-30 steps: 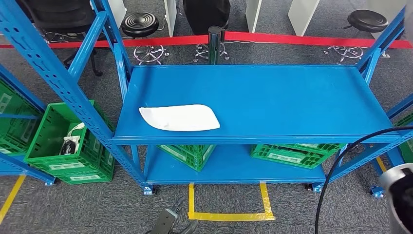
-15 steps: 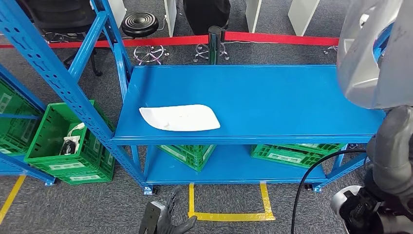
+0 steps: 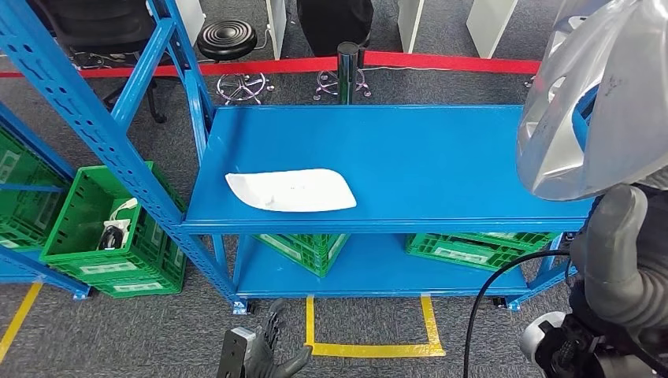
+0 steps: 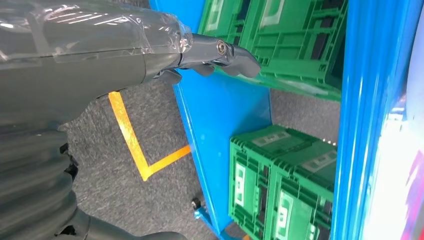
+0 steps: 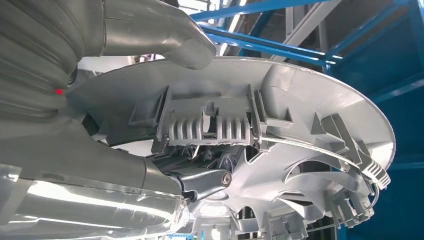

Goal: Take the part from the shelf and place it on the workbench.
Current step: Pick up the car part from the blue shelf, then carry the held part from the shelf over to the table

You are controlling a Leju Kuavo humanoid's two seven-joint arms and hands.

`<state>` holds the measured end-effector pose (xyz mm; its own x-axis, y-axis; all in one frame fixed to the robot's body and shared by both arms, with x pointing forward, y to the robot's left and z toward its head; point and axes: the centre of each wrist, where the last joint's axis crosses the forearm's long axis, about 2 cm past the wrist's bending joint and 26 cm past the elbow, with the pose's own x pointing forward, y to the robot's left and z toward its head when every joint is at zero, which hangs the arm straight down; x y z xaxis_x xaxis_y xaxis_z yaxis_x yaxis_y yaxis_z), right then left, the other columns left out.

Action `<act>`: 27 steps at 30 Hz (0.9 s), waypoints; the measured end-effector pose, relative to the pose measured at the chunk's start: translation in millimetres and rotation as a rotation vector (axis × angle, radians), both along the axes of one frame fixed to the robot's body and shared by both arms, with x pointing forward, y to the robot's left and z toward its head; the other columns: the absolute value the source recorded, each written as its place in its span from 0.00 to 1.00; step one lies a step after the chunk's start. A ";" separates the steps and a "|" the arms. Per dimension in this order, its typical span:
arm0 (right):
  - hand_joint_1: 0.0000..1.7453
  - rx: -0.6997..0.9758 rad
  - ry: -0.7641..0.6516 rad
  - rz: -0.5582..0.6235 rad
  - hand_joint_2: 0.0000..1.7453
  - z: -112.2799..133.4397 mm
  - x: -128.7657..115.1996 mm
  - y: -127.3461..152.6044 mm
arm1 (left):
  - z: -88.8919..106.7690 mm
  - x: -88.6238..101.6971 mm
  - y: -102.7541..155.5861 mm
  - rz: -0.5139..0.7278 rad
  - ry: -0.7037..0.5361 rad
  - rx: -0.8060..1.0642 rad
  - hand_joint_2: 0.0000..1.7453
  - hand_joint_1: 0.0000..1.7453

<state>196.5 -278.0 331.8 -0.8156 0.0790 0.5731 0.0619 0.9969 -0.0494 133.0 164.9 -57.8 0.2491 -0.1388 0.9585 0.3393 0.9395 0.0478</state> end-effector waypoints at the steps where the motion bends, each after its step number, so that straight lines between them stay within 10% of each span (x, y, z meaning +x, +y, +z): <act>1: 1.00 0.006 -0.001 0.004 1.00 -2.0 -0.8 1.2 | 0.0 0.0 0.2 0.005 -0.006 0.002 1.00 0.00; 27: 1.00 0.177 -0.002 0.065 1.00 -15.7 -5.0 7.8 | -2.1 11.3 4.9 0.027 -0.119 0.166 1.00 0.00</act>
<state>191.6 -270.2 316.1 -0.8168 -0.0761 0.5719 -0.0030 0.9918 0.1277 144.3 169.8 -60.0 0.1409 -0.2925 0.9458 0.2971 0.9238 0.2414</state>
